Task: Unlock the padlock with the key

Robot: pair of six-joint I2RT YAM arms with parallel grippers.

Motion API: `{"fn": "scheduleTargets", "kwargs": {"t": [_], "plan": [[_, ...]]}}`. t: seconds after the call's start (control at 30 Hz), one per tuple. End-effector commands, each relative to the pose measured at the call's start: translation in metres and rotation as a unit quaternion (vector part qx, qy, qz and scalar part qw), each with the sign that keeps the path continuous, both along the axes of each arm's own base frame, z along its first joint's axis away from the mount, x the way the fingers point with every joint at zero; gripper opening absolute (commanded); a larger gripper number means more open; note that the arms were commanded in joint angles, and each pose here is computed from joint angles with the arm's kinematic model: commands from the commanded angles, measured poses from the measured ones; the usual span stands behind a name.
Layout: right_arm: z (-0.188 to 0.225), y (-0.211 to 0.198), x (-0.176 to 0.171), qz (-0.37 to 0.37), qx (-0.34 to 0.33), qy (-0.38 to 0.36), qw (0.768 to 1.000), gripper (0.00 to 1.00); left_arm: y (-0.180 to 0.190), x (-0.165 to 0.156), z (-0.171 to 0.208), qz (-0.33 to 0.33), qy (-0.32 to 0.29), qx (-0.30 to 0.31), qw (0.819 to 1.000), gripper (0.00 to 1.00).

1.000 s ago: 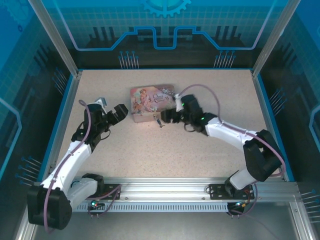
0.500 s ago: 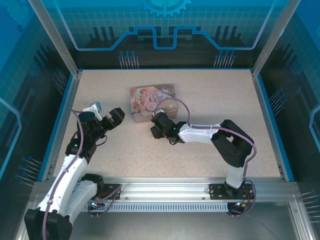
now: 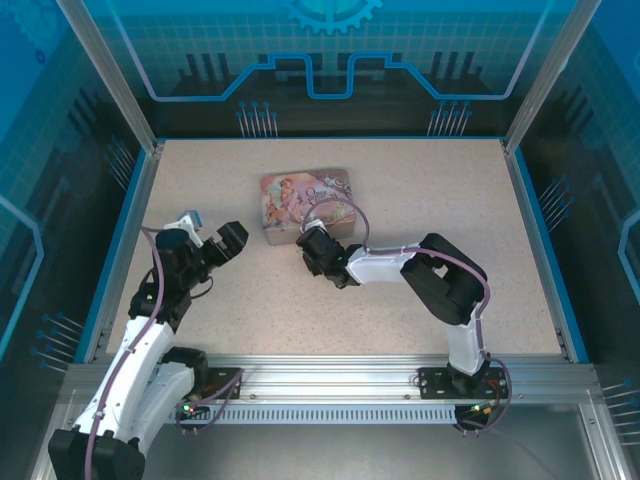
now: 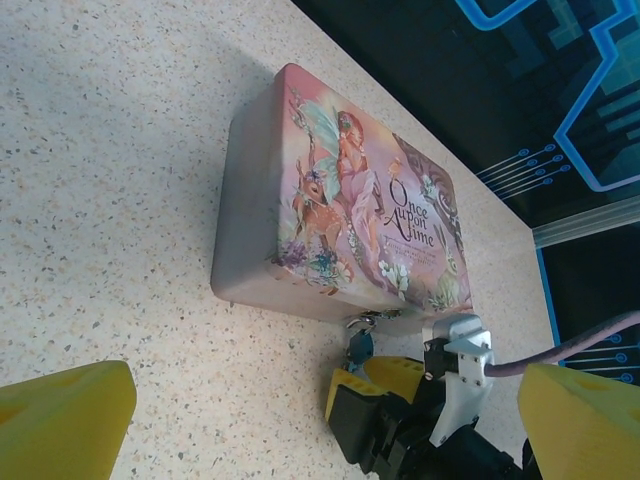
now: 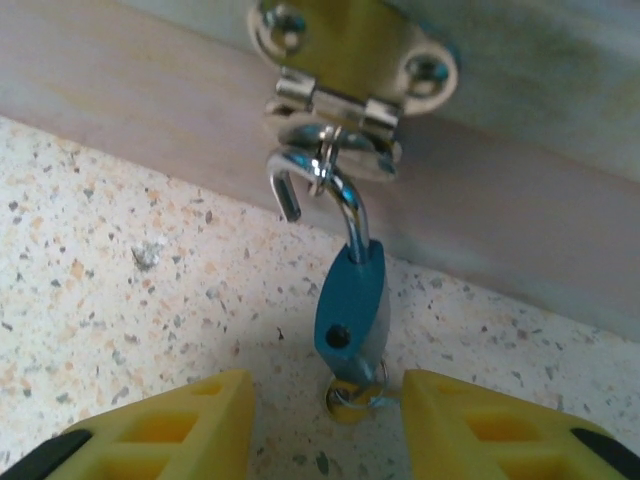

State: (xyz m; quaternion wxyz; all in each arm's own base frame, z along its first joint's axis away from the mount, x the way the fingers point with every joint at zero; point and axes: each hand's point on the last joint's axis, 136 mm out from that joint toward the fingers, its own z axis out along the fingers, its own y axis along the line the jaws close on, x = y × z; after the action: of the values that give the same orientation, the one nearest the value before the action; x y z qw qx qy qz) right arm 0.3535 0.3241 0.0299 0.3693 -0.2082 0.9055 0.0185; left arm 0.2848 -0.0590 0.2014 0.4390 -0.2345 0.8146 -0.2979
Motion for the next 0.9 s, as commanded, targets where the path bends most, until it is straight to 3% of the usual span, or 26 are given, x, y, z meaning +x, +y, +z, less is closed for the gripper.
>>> {"fn": "scheduleTargets", "kwargs": {"t": [0.0,0.37,0.5,0.87], "plan": [[0.011,0.008,0.012,-0.003,0.012,-0.027,1.0,0.38,0.0,-0.002,0.005,-0.003,-0.003,-0.003,1.0,0.99],[0.015,0.009,0.014,0.003,0.024,-0.032,0.999,0.09,0.001,-0.003,0.002,-0.004,0.001,0.0,1.0,0.99],[0.023,0.014,0.008,0.021,0.062,-0.033,0.997,0.0,0.0,-0.003,0.001,-0.004,0.002,-0.001,1.0,0.99],[0.042,0.017,0.007,0.025,0.189,-0.015,0.981,0.0,-0.002,-0.005,-0.001,-0.006,0.002,-0.011,1.0,0.99]]}}
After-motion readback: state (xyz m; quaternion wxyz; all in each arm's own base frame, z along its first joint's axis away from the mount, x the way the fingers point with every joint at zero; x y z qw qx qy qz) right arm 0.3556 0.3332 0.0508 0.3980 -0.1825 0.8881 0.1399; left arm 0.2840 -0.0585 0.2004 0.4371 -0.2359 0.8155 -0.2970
